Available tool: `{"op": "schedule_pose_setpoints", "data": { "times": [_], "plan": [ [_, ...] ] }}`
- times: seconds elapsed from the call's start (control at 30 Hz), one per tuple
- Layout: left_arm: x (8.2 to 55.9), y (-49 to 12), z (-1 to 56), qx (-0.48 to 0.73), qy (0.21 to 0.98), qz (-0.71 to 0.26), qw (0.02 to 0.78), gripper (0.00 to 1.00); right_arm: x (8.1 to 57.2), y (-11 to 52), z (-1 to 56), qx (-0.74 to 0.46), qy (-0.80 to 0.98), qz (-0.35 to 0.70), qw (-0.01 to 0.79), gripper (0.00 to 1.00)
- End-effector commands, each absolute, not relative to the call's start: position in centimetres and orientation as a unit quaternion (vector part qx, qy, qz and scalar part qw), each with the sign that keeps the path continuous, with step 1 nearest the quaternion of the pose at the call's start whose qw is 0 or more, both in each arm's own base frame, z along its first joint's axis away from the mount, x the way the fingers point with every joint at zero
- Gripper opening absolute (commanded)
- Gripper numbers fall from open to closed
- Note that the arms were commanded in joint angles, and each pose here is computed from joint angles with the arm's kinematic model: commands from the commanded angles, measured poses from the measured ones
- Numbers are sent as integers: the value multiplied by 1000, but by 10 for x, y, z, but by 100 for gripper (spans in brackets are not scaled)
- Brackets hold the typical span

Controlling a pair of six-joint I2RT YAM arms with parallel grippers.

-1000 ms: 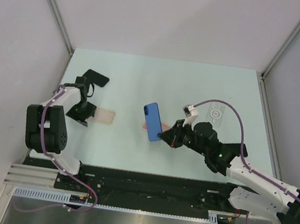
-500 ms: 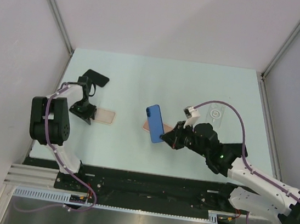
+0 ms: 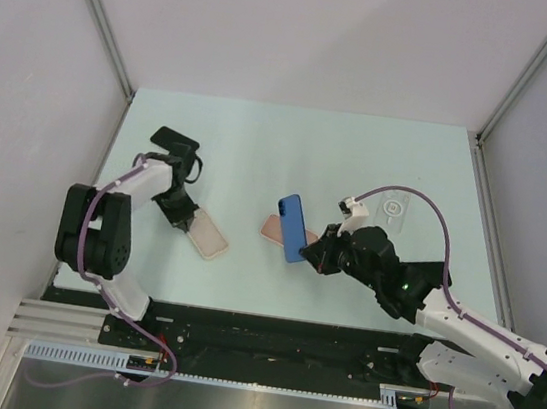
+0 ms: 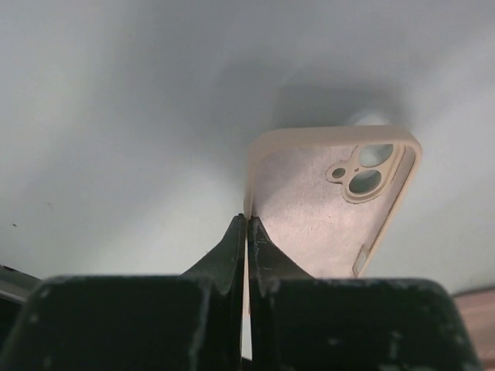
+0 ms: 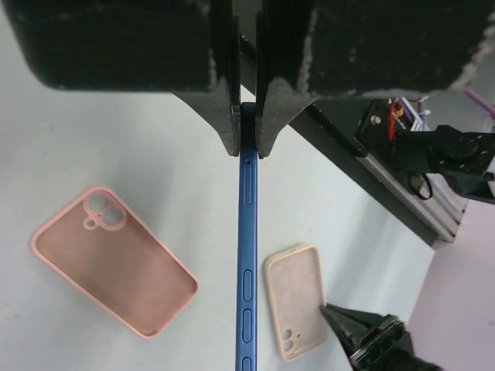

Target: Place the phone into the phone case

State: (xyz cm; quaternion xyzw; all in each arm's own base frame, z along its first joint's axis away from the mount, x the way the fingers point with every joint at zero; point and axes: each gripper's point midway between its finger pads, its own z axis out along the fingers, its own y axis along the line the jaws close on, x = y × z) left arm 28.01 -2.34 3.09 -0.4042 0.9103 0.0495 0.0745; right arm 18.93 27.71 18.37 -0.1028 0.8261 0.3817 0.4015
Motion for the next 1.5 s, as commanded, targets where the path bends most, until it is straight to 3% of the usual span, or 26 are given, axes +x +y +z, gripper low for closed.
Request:
{"op": "schedule_pose_setpoints", "data": {
  "times": [0.0,0.13,0.37,0.47,0.6,0.7,0.77,0.87,1.0,1.07,1.17,1.47],
  "plan": [
    [249,-66,42,-328,943,20,55,0,201,272,212,-93,808,372,448,0],
    [234,-106,39,-263,962,15,68,0,204,261,201,-76,822,337,452,0],
    [213,-123,24,-238,970,4,46,0,200,260,191,-62,836,324,439,0],
    [223,-135,31,-201,977,-40,61,8,196,270,192,-69,835,329,436,0],
    [238,-145,61,-184,972,-88,113,61,194,285,193,-72,837,328,431,0],
    [246,-137,79,-181,967,-92,156,78,190,302,193,-80,839,332,423,0],
    [248,-126,80,-187,963,-98,167,78,190,312,186,-85,845,324,418,0],
    [249,-123,78,-200,946,-187,173,63,187,332,179,-106,852,303,413,0],
    [249,-113,89,-228,910,-266,222,53,176,360,169,-150,860,258,413,0],
    [242,-109,79,-241,906,-277,211,45,176,373,163,-166,865,231,414,0],
    [237,-104,68,-258,899,-303,181,41,168,392,152,-196,867,204,410,0],
    [244,-87,67,-276,890,-318,176,53,161,412,108,-236,885,85,393,0]
  ]
}}
